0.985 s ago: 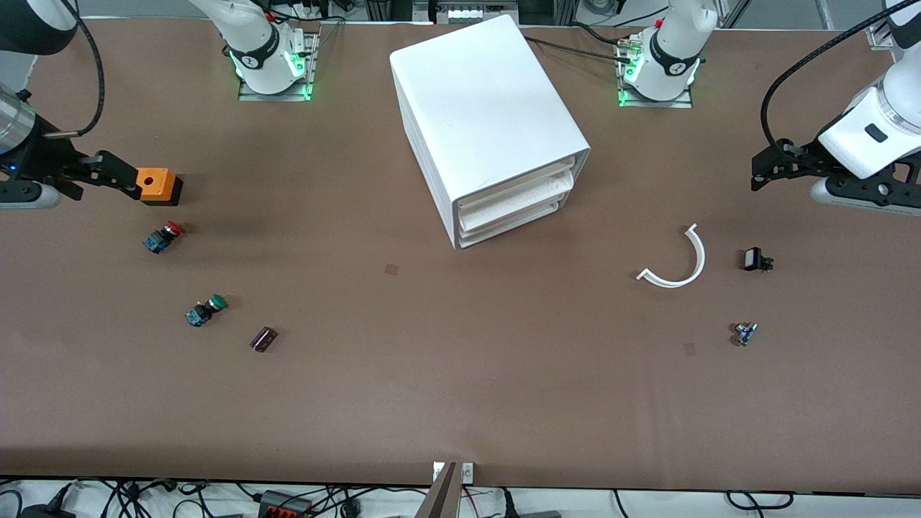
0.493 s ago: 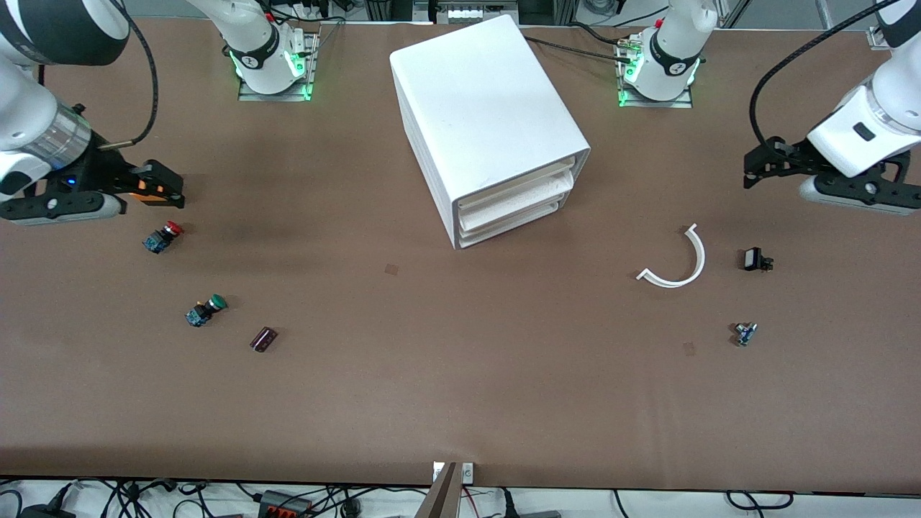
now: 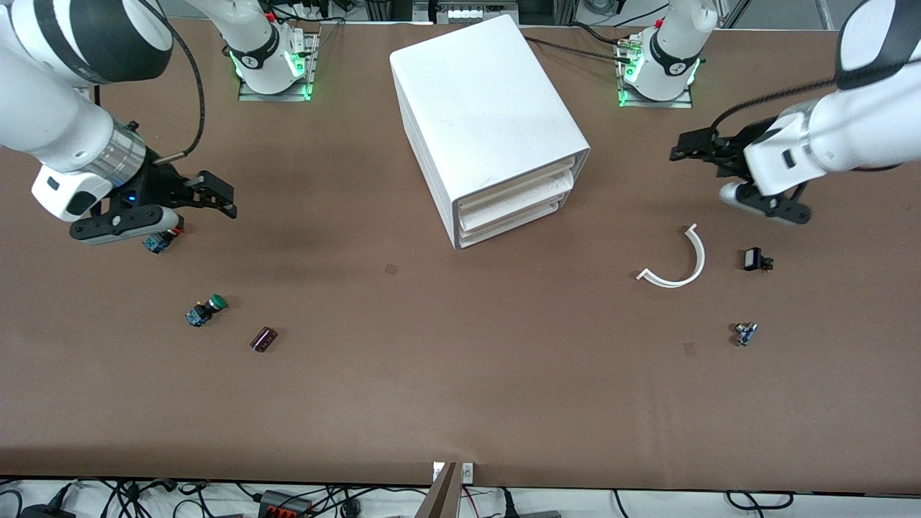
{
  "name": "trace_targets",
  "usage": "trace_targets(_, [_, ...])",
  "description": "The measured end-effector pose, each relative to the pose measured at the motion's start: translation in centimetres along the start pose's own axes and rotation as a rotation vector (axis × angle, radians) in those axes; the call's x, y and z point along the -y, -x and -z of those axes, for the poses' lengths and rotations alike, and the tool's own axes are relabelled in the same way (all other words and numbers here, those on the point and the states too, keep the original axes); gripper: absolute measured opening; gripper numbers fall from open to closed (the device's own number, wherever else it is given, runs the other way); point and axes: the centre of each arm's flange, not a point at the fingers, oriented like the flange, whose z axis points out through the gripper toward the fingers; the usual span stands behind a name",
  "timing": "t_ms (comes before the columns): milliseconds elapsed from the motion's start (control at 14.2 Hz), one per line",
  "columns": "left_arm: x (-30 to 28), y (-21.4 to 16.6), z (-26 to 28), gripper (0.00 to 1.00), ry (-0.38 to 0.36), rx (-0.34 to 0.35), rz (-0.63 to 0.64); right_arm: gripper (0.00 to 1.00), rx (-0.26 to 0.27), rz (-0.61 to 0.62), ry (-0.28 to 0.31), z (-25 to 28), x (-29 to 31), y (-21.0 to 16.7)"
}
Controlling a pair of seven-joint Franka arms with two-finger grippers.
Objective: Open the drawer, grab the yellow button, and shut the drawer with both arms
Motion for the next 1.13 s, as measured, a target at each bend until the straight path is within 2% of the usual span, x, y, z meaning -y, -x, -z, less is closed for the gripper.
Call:
trace_targets(281, [-2.2,-4.8,-7.8,1.00,0.192,0.151,-0.094,1.00,-0.021,0.035,-0.004,0.3,2.1,-0.5])
trace_targets(422, [-3.1,-7.1,-11.6,1.00,0.247,0.180,-0.179,1.00,-0.021,0.036,-0.006,0.1,2.3,-0.9])
trace_targets(493, [-2.9,-8.1,-13.0,1.00,0.275,0.178,-0.229,1.00,-0.017,0.038,-0.006,-0.1,2.4,-1.1])
trace_targets(633, [-1.9,-9.6,-14.8,1.00,0.377,0.154,-0.329,1.00,-0.012,0.040,-0.006,-0.5,2.5,-1.2])
trace_targets(774, [-0.5,-10.8,-16.6,1.00,0.466,0.113,-0.369,1.00,-0.012,0.040,-0.006,-0.5,2.5,-1.3])
trace_targets(915, [0.6,-11.2,-19.0,1.00,0.521,0.084,-0.391,1.00,-0.013,0.041,-0.006,-0.5,2.6,-1.4])
trace_targets(985, [0.9,-11.1,-20.1,0.95,0.535,0.075,-0.406,1.00,-0.014,0.041,-0.006,-0.5,2.6,-1.4])
trace_targets(1056, [1.0,-10.9,-20.8,0.95,0.553,0.067,-0.419,1.00,-0.014,0.043,-0.006,-0.5,2.7,-1.4])
trace_targets(1126, [1.1,-10.8,-21.4,0.85,0.584,0.058,-0.419,1.00,-0.015,0.047,-0.006,-0.4,2.9,-1.4])
